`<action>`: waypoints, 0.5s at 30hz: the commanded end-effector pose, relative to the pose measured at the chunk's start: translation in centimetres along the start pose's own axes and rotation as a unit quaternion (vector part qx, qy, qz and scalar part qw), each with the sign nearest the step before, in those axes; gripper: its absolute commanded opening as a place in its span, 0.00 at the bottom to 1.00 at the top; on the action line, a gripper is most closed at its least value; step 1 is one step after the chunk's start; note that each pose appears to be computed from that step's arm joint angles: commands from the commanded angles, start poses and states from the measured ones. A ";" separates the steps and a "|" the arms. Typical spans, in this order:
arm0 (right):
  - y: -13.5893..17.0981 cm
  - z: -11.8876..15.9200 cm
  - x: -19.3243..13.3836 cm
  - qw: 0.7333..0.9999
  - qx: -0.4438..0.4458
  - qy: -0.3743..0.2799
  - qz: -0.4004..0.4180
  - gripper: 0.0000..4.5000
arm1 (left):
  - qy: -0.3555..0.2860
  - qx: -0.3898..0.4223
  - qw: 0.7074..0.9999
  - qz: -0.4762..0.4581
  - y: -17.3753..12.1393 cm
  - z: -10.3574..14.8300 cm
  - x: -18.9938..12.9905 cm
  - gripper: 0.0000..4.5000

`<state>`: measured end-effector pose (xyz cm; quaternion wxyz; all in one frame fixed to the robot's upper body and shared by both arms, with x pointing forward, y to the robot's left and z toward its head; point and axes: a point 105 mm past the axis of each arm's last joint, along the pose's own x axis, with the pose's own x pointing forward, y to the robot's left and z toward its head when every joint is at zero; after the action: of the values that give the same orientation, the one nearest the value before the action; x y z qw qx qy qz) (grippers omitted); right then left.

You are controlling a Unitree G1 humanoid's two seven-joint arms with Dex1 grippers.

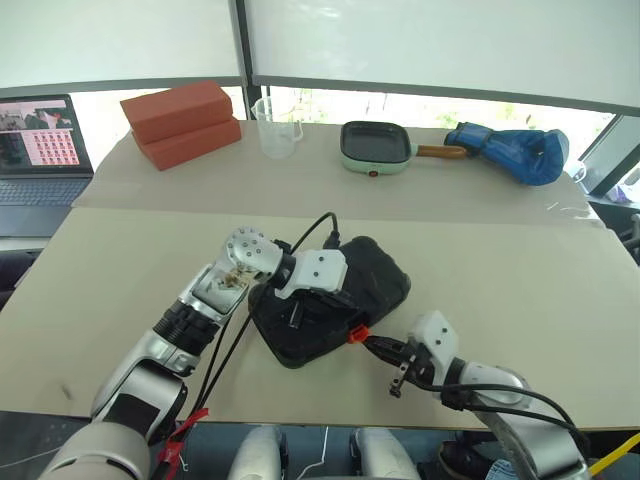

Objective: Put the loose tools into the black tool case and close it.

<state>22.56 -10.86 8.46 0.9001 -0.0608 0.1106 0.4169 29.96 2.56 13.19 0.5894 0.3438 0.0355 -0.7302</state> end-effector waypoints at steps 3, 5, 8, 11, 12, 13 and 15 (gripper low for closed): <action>1.5 0.7 -0.8 0.999 0.019 -0.018 -0.019 0.47 | 0.034 -0.021 0.998 -0.038 -1.4 -1.9 1.5 0.00; 1.4 0.5 -0.8 0.999 0.037 -0.019 -0.033 0.54 | 0.034 -0.020 0.998 -0.040 -1.3 -1.9 1.6 0.00; 0.9 0.2 -0.4 0.996 0.062 -0.026 -0.055 0.54 | 0.034 -0.016 0.998 -0.045 -1.2 -1.9 1.7 0.00; 0.3 -0.2 0.0 0.994 0.071 -0.027 -0.078 0.54 | 0.035 -0.012 0.998 -0.049 -1.2 -1.9 1.7 0.00; 0.2 -0.3 0.1 0.993 0.076 -0.029 -0.080 0.54 | 0.034 -0.011 0.998 -0.050 -1.2 -1.9 1.7 0.00; 0.2 -0.3 0.1 0.993 0.081 -0.030 -0.080 0.54 | 0.034 -0.011 0.998 -0.051 -1.2 -1.9 1.7 0.00; 0.5 -0.4 0.2 0.993 0.087 -0.032 -0.073 0.54 | 0.034 -0.010 0.998 -0.051 -1.2 -1.9 1.7 0.00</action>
<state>22.08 -10.56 7.11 0.9304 0.0206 0.1328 0.3411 30.11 1.95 13.11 0.5743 0.3470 0.0281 -0.7409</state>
